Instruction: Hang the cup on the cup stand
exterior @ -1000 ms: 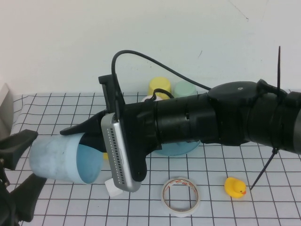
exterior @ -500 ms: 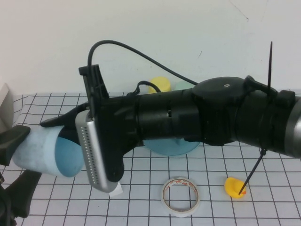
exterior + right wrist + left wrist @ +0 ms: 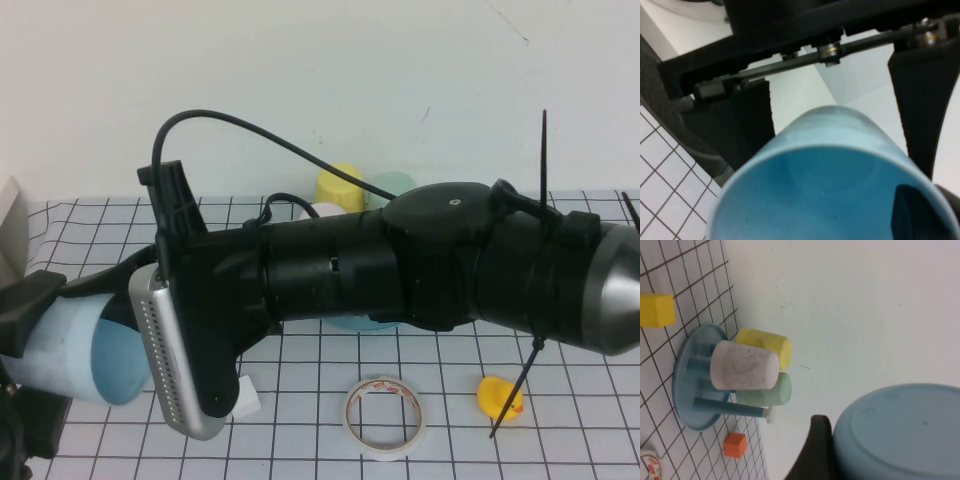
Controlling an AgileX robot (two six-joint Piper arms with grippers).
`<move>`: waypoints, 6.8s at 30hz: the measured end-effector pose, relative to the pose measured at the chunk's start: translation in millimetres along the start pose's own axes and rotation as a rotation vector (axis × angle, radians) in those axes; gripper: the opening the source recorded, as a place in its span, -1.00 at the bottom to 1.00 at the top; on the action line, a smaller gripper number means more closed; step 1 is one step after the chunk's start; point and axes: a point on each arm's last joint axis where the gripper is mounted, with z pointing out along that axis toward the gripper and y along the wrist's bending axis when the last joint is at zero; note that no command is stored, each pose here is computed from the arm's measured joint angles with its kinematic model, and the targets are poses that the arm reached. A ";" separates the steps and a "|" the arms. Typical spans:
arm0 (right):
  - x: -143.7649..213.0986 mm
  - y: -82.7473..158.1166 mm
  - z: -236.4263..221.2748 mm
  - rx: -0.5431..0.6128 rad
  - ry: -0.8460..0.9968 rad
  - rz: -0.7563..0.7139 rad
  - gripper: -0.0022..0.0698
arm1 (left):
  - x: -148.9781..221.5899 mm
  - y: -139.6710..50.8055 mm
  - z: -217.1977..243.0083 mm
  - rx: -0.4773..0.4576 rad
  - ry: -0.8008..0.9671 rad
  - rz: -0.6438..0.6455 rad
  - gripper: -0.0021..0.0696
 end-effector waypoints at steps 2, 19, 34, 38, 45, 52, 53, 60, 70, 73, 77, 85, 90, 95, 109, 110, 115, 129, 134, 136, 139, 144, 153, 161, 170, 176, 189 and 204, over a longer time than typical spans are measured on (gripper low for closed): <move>0.4 -0.1 0.0 0.001 0.004 0.000 -0.89 | -0.2 -0.1 0.0 0.001 -0.002 0.006 0.71; 11.0 -2.8 -0.5 0.044 0.122 0.169 0.05 | -5.3 -4.4 0.2 0.041 -0.064 0.235 0.66; 23.9 -30.6 -29.1 0.254 0.464 0.271 0.18 | -8.3 -15.8 -1.0 0.143 -0.142 0.596 0.64; 14.1 -48.2 -49.9 0.361 0.517 0.330 0.18 | -7.4 -24.2 -2.1 0.191 -0.162 0.677 0.64; 3.6 -65.4 -85.2 0.573 0.718 0.438 -0.03 | 1.6 -49.8 -5.8 0.300 -0.160 0.912 0.64; -7.0 -40.8 -119.2 0.631 0.941 0.460 -0.82 | 13.3 -76.1 -6.1 0.376 -0.146 1.201 0.64; -9.5 -33.4 -124.1 0.626 0.947 0.471 -0.87 | 14.6 -78.7 -4.0 0.379 -0.145 1.234 0.64; -43.5 9.3 -164.8 0.637 0.825 0.633 -0.94 | 27.0 -91.0 30.5 0.368 -0.089 1.574 0.64; -84.2 48.5 -194.3 0.535 0.370 1.022 -0.94 | 44.9 -90.7 101.8 0.403 0.073 1.626 0.64; -93.3 55.1 -199.0 0.480 0.270 1.086 -0.94 | 52.0 -83.8 124.2 0.426 0.159 1.581 0.64; -107.3 64.2 -204.3 0.373 0.139 1.109 -0.94 | 58.5 -70.6 152.5 0.416 0.266 1.469 0.64; -124.7 71.4 -226.4 0.323 0.003 1.086 -0.94 | 80.1 -48.3 203.4 0.410 0.423 1.451 0.64; -129.1 64.4 -252.2 0.442 -0.019 1.072 -0.94 | 96.8 -39.6 232.3 0.410 0.463 1.520 0.64; -128.3 58.4 -281.4 0.607 -0.004 1.069 -0.94 | 100.6 -32.3 264.9 0.379 0.458 1.523 0.64; -132.6 56.5 -313.5 0.736 -0.045 1.077 -0.94 | 111.5 6.1 317.6 0.302 0.512 1.592 0.63; -132.6 56.5 -313.5 0.736 -0.046 1.079 -0.94 | 113.5 8.2 319.2 0.302 0.518 1.602 0.63; -132.6 56.5 -313.5 0.736 -0.048 1.084 -0.94 | 117.7 17.1 328.1 0.282 0.530 1.637 0.63; -129.0 56.2 -315.3 0.771 -0.019 1.092 -0.94 | 116.1 31.1 333.5 0.257 0.556 1.709 0.63; -121.9 57.5 -317.6 0.825 0.040 1.105 -0.94 | 116.1 31.2 333.5 0.256 0.557 1.705 0.65; -118.3 60.4 -316.8 0.832 0.071 1.094 -0.94 | 116.2 31.1 333.4 0.258 0.557 1.704 0.69; -107.8 69.6 -313.9 0.845 0.161 1.066 -0.94 | 116.3 31.0 333.4 0.260 0.557 1.704 0.70; -93.4 78.1 -315.7 0.901 0.310 1.025 -0.94 | 113.3 22.8 330.0 0.225 0.541 1.761 0.70; -90.7 86.6 -309.4 0.809 0.378 0.856 -0.94 | 114.6 -42.2 299.3 0.315 0.432 1.842 0.42; -57.2 108.7 -331.4 0.806 0.945 0.486 -0.94 | 88.8 -133.5 234.9 0.181 0.104 2.047 -0.72; -60.6 101.2 -365.2 1.030 1.081 0.604 -0.94 | 47.6 -200.9 122.1 -0.009 -0.224 1.885 -0.94; -80.9 90.2 -332.4 0.963 0.504 0.874 -0.94 | 39.8 -195.3 64.7 0.067 -0.192 1.713 -0.94; -140.8 118.8 -229.8 -0.075 -0.087 1.000 -0.94 | 27.1 -104.3 -5.7 0.162 -0.008 1.456 -0.95; -84.5 84.3 -238.3 -0.084 1.022 0.804 -0.94 | 26.8 -80.1 -12.1 0.168 0.056 1.372 -0.95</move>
